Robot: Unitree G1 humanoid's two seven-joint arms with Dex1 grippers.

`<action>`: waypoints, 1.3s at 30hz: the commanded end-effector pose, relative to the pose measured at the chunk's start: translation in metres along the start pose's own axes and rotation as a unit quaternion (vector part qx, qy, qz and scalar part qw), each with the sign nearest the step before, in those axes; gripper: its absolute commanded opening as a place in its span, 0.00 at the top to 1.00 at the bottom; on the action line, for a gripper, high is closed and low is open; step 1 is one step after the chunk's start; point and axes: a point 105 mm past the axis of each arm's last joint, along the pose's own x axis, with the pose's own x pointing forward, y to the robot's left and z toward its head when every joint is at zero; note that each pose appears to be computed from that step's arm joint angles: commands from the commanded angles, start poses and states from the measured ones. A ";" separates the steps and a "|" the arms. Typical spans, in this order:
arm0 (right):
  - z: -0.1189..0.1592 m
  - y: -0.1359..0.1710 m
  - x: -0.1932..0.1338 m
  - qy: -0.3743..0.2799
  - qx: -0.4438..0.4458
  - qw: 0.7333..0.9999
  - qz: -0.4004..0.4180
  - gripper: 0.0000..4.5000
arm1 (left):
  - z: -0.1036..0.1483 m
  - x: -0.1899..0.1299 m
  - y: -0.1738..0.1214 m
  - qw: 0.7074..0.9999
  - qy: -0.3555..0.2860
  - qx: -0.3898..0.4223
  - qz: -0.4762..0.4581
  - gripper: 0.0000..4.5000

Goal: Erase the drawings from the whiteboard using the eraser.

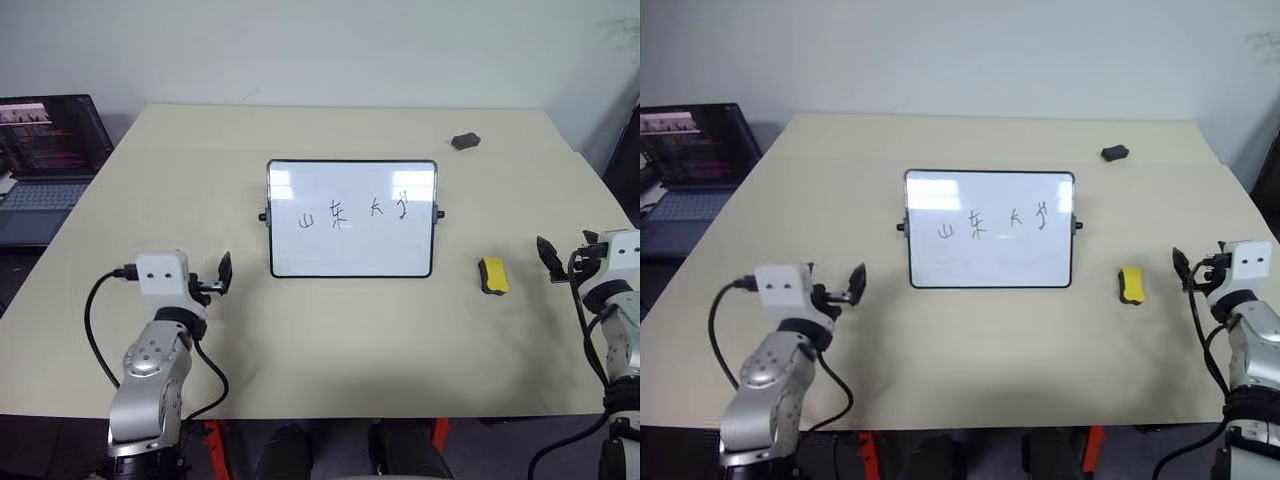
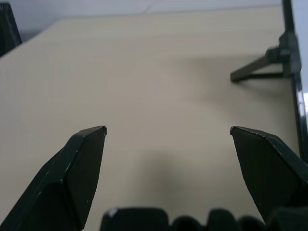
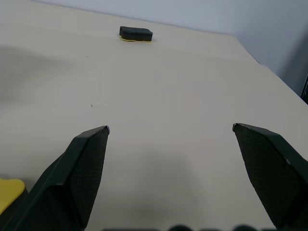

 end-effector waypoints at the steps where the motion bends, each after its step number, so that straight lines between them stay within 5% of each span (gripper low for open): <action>1: 0.010 -0.004 0.001 -0.008 -0.026 1.000 -0.005 0.01 | 0.015 0.001 -0.004 0.999 -0.032 0.010 0.000 0.00; 9: 0.012 0.006 0.002 -0.011 -0.012 1.000 -0.007 0.01 | 0.017 -0.010 0.001 0.999 -0.038 0.001 -0.014 0.00; 14: 0.017 0.021 0.002 -0.027 0.003 1.000 -0.004 0.01 | 0.034 -0.021 0.001 0.991 -0.057 -0.059 -0.101 0.00; 20: 0.030 0.041 -0.012 -0.052 0.050 0.997 -0.003 0.01 | 0.058 -0.023 -0.007 0.975 -0.052 -0.024 -0.213 0.00; 27: 0.048 0.062 -0.046 -0.050 0.100 0.993 0.026 0.01 | 0.091 -0.026 -0.078 0.900 -0.051 0.028 -0.433 0.00; 39: 0.029 0.100 -0.061 0.074 0.079 0.994 0.034 0.01 | 0.086 -0.033 -0.132 0.781 -0.047 0.157 -0.603 0.00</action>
